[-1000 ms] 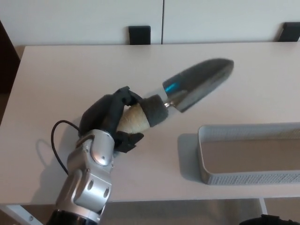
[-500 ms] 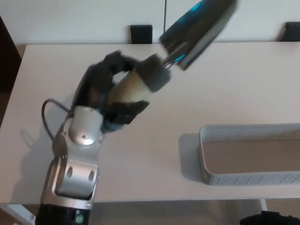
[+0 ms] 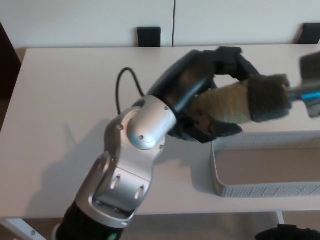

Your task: The robot walks towards a desk on which a shovel is kept on the left hand side and a container is kept on the right hand side. The robot picks up the shovel using its left hand and places it in the container.

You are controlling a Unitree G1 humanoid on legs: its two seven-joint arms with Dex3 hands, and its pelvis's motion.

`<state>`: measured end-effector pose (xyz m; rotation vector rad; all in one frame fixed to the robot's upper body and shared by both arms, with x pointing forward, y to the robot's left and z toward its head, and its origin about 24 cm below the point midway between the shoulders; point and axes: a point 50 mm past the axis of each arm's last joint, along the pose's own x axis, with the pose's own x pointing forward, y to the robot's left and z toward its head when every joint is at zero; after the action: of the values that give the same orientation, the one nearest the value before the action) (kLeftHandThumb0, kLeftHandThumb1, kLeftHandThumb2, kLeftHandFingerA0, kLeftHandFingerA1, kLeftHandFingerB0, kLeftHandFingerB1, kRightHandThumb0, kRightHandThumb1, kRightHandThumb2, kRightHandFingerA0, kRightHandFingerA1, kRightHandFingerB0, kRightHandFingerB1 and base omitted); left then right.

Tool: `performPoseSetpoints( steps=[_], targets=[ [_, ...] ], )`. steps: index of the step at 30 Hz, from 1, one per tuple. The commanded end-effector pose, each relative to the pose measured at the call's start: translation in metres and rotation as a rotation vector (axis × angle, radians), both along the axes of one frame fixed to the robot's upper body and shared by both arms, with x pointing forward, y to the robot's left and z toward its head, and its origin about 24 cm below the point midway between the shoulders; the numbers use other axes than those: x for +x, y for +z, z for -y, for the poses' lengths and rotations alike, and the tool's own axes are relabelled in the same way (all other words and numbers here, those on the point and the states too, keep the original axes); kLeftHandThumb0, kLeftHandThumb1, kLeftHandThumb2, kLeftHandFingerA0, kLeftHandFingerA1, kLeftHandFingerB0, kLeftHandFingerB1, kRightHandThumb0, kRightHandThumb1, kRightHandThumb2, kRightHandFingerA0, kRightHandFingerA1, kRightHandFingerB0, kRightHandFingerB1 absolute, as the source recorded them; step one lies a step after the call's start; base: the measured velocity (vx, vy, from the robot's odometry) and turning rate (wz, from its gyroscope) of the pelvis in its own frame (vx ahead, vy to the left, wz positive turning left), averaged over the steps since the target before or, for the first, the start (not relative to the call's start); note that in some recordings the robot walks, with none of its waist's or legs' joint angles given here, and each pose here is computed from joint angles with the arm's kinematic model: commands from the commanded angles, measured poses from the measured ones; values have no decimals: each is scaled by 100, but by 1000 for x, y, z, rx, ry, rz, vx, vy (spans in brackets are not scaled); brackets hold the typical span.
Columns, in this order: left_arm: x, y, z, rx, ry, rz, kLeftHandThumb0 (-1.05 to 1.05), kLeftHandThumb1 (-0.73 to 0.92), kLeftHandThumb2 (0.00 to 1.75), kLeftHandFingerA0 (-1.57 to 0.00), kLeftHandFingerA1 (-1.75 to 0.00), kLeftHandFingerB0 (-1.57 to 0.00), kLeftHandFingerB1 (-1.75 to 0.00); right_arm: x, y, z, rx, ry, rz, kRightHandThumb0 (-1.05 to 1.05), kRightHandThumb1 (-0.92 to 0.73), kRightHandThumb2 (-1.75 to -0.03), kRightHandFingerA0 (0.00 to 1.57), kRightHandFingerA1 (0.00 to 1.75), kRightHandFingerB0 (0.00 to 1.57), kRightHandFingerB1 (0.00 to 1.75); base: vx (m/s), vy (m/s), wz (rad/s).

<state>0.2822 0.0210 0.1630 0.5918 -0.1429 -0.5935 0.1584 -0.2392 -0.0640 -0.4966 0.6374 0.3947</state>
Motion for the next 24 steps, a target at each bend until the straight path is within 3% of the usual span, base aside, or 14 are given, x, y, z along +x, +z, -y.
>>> performPoseSetpoints(
  steps=[1,5,6,19,20,24],
  targets=[
    [-6,-8,20,25,-42,-227,-4,51,95,-119,-131,-96,-105,0,2,3,-27,17,-25,-24,-61,-57,71,58,51,48,0,0,0],
    [-5,-14,27,-24,-14,-341,-1,57,90,-115,-139,-90,-106,2,3,4,-31,26,-16,-25,-61,-58,71,59,51,48,0,0,0],
    [-3,-15,27,-30,-11,-356,-2,49,104,-124,-124,-93,-101,2,4,4,-34,25,-15,-25,-61,-57,72,59,52,48,0,0,0],
    [4,-17,28,-48,54,-438,0,48,103,-121,-123,-87,-98,4,6,2,-42,36,-11,-25,-61,-58,71,58,52,48,0,0,0],
    [15,-24,17,104,138,-366,-5,57,74,-115,-124,-78,-77,7,6,4,-51,47,-8,-24,-61,-56,73,59,54,49,0,0,0],
    [13,-29,22,261,130,-285,-8,60,65,-119,-111,-72,-59,6,5,4,-50,39,-11,-23,-60,-56,73,59,54,49,0,0,0]
  ],
)
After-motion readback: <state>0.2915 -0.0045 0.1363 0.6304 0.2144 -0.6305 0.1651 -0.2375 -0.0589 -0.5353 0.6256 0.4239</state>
